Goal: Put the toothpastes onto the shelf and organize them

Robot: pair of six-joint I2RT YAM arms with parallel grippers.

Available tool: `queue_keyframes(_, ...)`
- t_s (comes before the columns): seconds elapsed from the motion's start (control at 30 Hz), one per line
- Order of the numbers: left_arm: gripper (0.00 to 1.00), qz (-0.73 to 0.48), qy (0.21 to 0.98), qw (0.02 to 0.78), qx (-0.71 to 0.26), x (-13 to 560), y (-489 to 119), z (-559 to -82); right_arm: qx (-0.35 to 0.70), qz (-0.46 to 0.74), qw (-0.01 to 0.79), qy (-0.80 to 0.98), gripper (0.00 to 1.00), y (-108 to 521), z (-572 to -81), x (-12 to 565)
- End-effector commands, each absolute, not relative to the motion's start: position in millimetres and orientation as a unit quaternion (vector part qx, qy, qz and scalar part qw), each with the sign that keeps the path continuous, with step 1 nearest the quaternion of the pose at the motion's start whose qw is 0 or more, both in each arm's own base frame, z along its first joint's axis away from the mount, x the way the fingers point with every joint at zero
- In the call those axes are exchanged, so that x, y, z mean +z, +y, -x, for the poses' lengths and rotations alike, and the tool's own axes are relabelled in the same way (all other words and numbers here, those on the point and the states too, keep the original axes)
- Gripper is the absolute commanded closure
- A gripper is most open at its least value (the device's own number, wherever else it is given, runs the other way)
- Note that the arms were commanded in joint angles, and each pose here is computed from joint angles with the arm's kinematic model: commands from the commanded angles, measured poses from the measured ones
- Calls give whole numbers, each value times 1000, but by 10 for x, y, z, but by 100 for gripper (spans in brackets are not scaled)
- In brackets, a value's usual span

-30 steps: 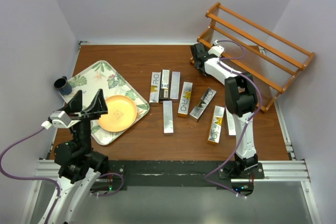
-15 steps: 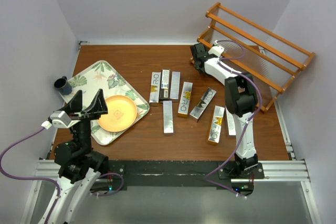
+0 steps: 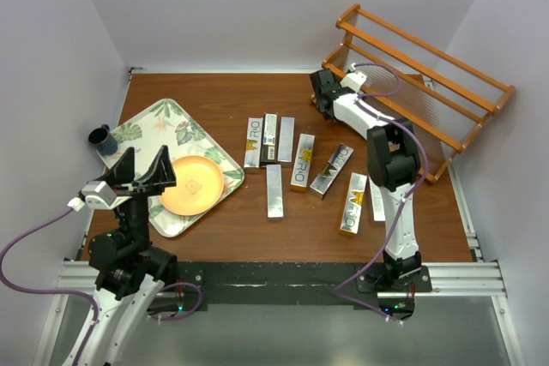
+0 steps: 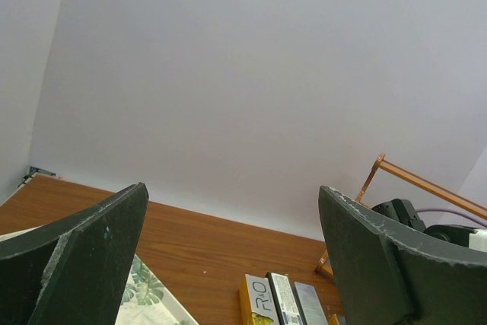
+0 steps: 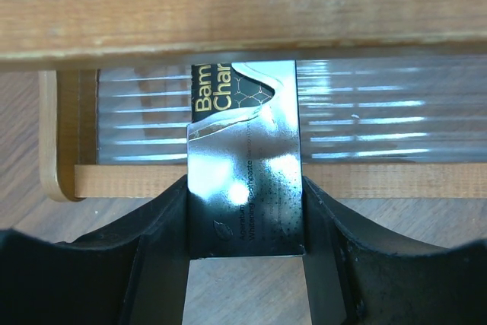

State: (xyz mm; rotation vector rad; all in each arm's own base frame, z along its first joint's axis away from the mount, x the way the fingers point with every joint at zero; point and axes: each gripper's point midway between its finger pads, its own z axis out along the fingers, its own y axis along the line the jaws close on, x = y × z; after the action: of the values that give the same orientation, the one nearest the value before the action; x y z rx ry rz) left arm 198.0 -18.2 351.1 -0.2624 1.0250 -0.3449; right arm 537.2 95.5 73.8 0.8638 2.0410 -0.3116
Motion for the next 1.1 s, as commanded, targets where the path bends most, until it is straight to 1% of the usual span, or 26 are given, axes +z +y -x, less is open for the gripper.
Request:
queue_keyframes(0.0,0,129,465,858,-177,3674,-159,-1890,-123,-375,511,764,71,857,-5502,1298)
queue_keyframes(0.07,0,129,465,858,-177,3674,-159,-1890,-121,-372,521,759,75,869,-5510,1324)
queue_keyframes(0.2,0,129,464,858,-177,3678,-158,-1889,-135,-363,532,753,78,870,-5507,1390)
queue_keyframes(0.27,0,130,463,858,-177,3684,-156,-1885,-139,-360,540,748,81,886,-5510,1416)
queue_keyframes(0.43,0,129,464,859,-177,3684,-156,-1885,-143,-358,556,736,82,901,-5498,1499)
queue_keyframes(0.53,0,129,464,858,-177,3680,-159,-1885,-150,-358,566,727,86,906,-5489,1563)
queue_keyframes(0.73,0,129,464,858,-177,3680,-159,-1885,-162,-360,586,708,89,901,-5451,1682)
queue_keyframes(0.87,0,130,462,859,-177,3688,-153,-1878,-166,-359,592,703,94,915,-5437,1705)
queue_keyframes(1.07,0,129,464,858,-177,3676,-157,-1887,-172,-357,596,698,96,906,-5426,1720)
